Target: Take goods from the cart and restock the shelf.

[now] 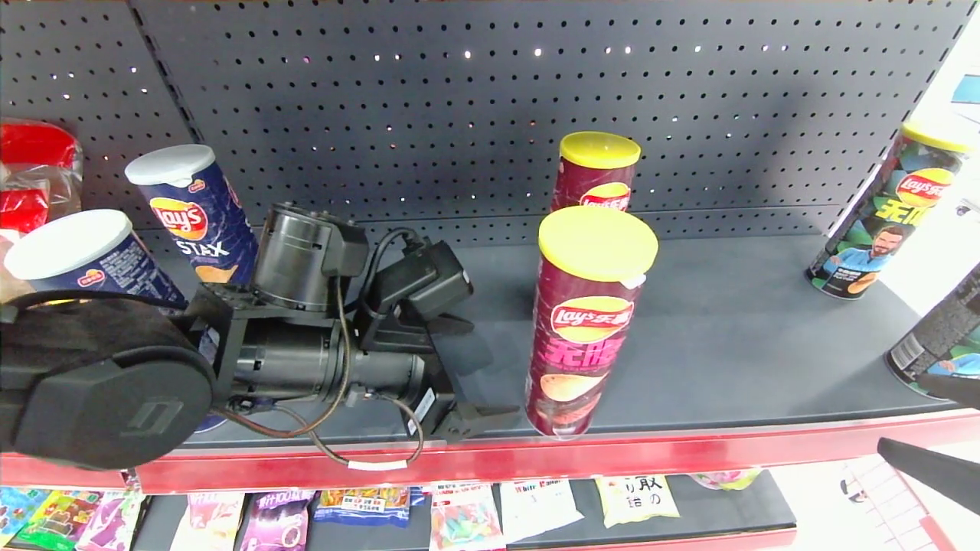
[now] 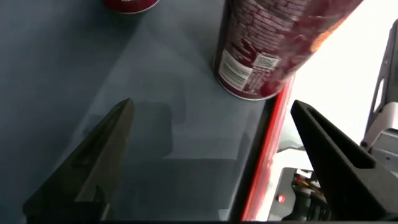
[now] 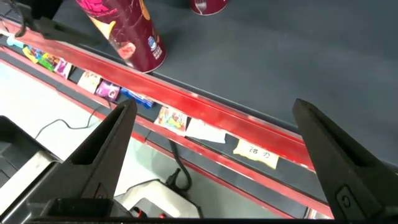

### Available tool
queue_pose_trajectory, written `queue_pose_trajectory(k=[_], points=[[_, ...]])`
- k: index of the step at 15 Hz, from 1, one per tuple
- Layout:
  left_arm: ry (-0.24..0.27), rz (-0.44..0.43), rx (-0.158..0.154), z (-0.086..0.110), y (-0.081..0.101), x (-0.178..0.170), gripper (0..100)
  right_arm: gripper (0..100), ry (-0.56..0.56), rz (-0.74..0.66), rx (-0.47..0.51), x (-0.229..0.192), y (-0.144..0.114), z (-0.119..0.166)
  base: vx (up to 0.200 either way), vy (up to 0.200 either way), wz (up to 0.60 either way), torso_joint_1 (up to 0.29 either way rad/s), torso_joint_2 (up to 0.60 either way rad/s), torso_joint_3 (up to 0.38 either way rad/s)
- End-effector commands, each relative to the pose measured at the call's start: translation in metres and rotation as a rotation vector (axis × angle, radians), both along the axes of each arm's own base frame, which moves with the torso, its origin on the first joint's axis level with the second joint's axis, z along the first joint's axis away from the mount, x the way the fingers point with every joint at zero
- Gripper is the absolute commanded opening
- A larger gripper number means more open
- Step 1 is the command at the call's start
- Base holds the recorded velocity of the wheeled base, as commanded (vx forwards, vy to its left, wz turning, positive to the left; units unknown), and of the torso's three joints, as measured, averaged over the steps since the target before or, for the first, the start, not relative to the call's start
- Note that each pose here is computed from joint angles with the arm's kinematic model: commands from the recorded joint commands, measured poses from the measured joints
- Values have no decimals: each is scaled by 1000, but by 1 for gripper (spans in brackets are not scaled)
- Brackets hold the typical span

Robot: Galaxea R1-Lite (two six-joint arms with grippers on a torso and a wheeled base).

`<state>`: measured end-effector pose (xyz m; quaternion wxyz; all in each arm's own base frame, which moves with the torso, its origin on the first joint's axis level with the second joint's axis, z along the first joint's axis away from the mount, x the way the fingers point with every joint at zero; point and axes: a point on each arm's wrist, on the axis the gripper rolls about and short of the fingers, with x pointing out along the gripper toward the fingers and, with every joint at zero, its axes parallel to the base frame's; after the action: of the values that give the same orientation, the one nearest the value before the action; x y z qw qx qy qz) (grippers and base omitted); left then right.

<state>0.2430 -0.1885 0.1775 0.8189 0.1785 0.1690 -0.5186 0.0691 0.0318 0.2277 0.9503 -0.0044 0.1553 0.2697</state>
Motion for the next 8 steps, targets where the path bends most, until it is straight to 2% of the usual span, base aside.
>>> queue_pose_trajectory(k=[1,8], points=[[0,4,3,-2,-4,6,100,100,5,0,-2,1,0,-1,0,0,0,0,0,0],[-3,1,1,-2,-8,9,100,100,6,2,-2,1,1,-1,0,0,0,0,0,0]])
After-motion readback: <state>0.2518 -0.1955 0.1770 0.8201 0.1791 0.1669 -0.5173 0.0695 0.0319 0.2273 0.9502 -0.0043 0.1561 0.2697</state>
